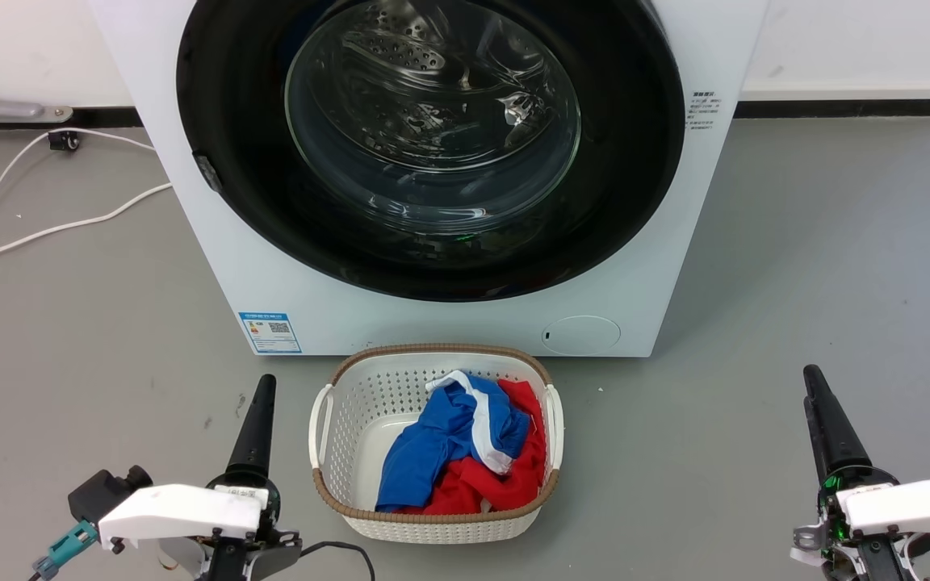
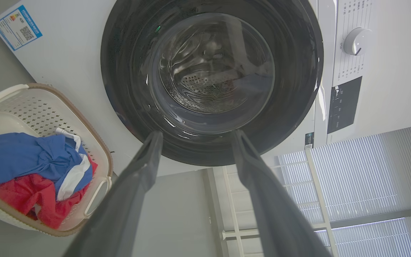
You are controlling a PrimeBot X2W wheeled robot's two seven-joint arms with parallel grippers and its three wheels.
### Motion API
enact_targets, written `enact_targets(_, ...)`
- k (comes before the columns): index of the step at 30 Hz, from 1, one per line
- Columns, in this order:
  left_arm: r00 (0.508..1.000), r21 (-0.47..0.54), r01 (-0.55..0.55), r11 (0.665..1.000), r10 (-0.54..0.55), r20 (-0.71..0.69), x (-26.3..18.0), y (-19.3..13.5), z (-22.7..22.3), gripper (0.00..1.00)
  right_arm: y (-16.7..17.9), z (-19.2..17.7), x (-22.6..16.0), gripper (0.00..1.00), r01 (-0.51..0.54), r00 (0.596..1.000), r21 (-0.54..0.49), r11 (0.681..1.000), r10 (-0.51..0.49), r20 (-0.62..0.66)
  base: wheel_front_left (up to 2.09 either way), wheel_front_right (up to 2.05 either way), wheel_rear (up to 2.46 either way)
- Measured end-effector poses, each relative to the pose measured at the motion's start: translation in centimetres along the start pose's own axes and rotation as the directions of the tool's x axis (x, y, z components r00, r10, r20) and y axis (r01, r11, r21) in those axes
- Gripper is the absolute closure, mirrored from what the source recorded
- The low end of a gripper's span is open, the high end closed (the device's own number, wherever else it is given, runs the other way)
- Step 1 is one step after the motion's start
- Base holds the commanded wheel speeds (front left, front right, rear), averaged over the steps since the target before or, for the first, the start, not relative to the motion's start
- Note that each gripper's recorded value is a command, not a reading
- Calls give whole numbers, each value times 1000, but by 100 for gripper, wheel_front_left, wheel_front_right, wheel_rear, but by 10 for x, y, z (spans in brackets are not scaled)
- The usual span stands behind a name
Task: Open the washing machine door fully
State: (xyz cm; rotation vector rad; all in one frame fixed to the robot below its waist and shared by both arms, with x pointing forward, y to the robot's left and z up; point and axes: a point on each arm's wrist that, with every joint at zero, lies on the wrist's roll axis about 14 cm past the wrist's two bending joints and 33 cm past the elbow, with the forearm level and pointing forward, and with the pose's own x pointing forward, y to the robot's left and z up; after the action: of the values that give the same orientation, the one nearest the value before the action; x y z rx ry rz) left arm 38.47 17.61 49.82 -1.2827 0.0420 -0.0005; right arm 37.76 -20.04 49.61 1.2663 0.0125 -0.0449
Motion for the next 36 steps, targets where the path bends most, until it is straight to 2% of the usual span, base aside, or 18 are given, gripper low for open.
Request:
enact_targets(5,1000,121,13,993,-13,0,1,-6,-1,0,2,-1,-1,0,-8,1000,-133,991,7,-5,0,0,0)
enact_targets(12,999,306,36,951,-31,-23,1,-13,-10,0,8,-4,-1,0,-35,999,-297,954,31,-19,0,0,0)
enact_targets(25,997,518,76,852,-66,-37,-1,-21,-18,0,20,-14,-5,0,-94,995,-517,851,67,-71,0,0,0)
enact_targets(36,996,650,84,755,-75,-42,-2,-22,-20,0,26,-18,-6,0,-132,991,-663,737,80,-108,0,0,0)
